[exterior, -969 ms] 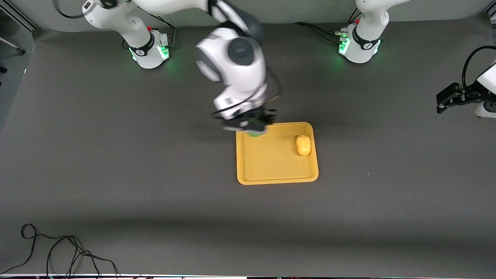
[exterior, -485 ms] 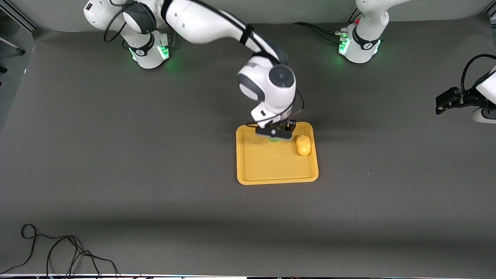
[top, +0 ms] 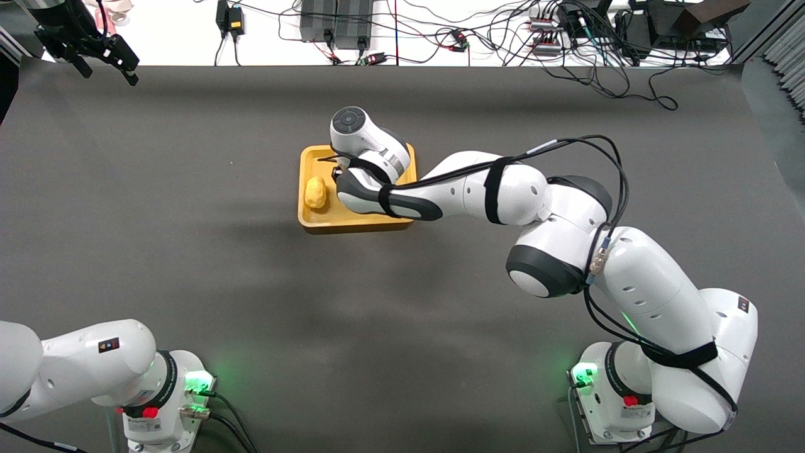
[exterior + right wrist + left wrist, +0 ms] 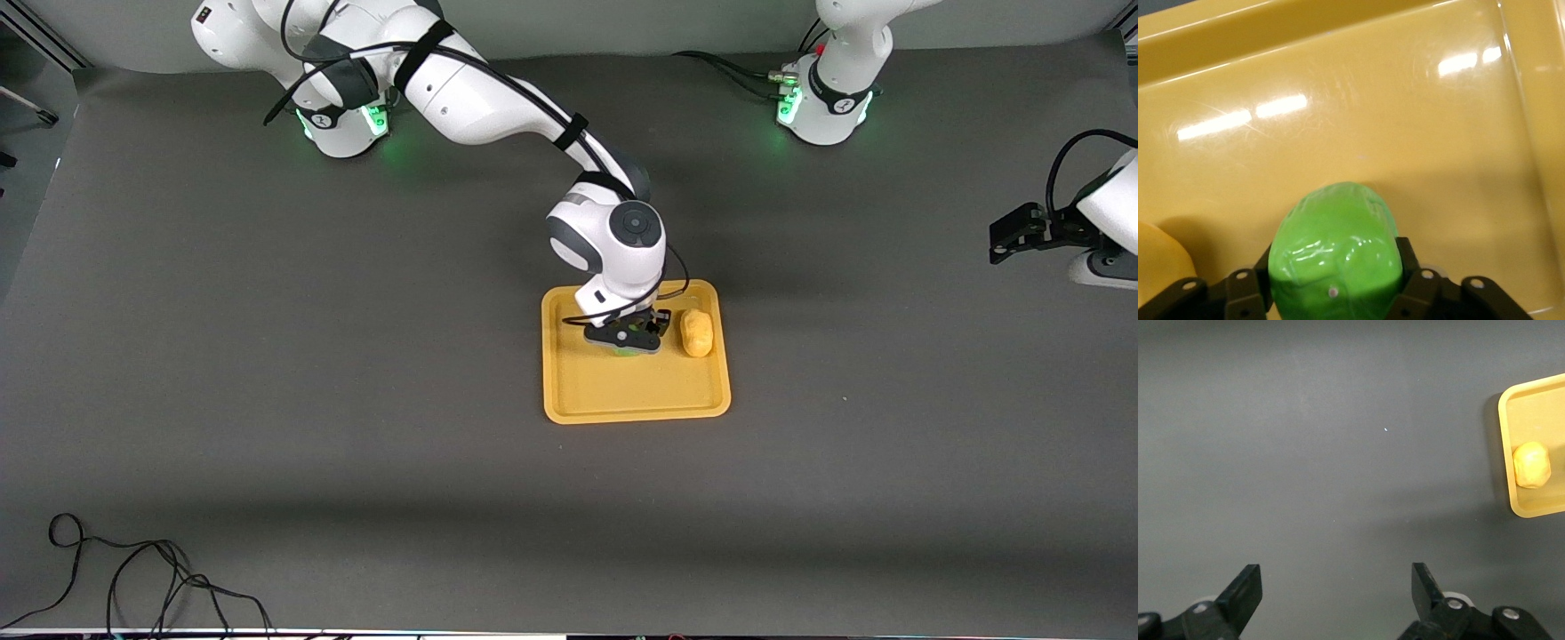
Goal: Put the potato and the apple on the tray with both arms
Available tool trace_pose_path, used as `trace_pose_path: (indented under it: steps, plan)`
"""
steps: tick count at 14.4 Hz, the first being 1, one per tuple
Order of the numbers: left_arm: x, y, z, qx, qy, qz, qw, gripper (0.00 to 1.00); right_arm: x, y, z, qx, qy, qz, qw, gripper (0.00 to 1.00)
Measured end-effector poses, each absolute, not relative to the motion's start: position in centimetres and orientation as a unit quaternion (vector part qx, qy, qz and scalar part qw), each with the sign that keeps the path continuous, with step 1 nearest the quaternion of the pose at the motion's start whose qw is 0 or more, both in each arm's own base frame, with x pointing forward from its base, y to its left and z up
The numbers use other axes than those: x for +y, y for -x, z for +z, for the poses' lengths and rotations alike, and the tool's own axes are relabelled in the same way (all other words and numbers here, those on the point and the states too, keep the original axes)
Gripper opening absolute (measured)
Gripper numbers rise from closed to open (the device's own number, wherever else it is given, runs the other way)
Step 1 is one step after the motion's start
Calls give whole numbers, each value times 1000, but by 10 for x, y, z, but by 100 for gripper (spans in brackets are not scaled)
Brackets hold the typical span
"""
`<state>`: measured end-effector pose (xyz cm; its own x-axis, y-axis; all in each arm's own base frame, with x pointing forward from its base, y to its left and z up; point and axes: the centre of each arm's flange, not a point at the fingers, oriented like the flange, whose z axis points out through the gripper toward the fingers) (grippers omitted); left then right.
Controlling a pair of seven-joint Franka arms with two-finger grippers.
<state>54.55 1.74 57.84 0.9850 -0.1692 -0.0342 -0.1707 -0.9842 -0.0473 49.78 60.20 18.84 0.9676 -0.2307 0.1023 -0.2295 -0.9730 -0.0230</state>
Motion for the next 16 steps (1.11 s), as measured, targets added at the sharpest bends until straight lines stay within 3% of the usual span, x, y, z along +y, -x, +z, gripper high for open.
trace_pose_path:
  steps: [2, 3, 5, 11, 16]
  plan:
    - [16, -546, 577, 88, 996, 15, 21, 100, 602, -505, 200, 120, 991, -58, 13, 95]
    - [17, -547, 576, 88, 996, 16, 19, 100, 602, -510, 213, 122, 991, -61, 16, 100]
    - [21, -548, 574, 85, 996, 16, 16, 100, 599, -516, 258, 129, 990, -61, 11, 100]
    - [30, -550, 570, 75, 997, 18, 4, 100, 518, -532, 472, 133, 990, -40, -14, 100]
    - [29, -550, 569, 75, 997, 19, 1, 100, 396, -541, 562, 86, 995, -2, -58, 100]
